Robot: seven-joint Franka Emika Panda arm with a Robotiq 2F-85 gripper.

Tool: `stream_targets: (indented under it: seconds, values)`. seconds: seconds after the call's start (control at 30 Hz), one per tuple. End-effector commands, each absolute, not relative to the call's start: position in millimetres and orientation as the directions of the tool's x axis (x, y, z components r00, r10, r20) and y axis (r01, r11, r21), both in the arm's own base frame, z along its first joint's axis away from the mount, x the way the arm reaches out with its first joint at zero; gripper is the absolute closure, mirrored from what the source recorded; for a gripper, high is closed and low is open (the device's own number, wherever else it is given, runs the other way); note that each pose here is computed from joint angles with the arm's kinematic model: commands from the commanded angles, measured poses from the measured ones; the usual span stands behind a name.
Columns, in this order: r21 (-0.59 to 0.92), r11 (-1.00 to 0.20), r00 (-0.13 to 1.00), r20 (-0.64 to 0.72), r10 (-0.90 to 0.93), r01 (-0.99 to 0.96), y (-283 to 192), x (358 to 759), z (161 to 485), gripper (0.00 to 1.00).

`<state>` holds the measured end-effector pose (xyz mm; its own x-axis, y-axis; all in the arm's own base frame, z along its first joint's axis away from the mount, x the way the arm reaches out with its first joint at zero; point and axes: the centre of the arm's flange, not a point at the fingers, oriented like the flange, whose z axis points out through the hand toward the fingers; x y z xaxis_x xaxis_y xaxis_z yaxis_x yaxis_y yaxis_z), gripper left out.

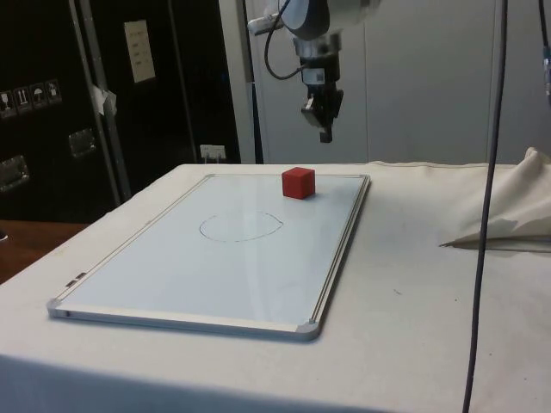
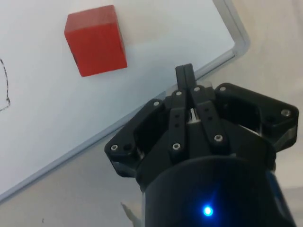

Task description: Push the cube into the marked area.

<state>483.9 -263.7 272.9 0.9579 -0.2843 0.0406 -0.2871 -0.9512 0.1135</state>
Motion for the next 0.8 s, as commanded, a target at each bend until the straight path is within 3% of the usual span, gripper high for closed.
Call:
stream_targets:
  seconds: [0.0,0.77]
  values:
    - [0.100,-0.953,0.958,0.056,-0.282,-0.286,-263,482,273,1.00]
    - [0.037,-0.951,0.951,0.058,-0.304,-0.307,-252,482,229,1.00]
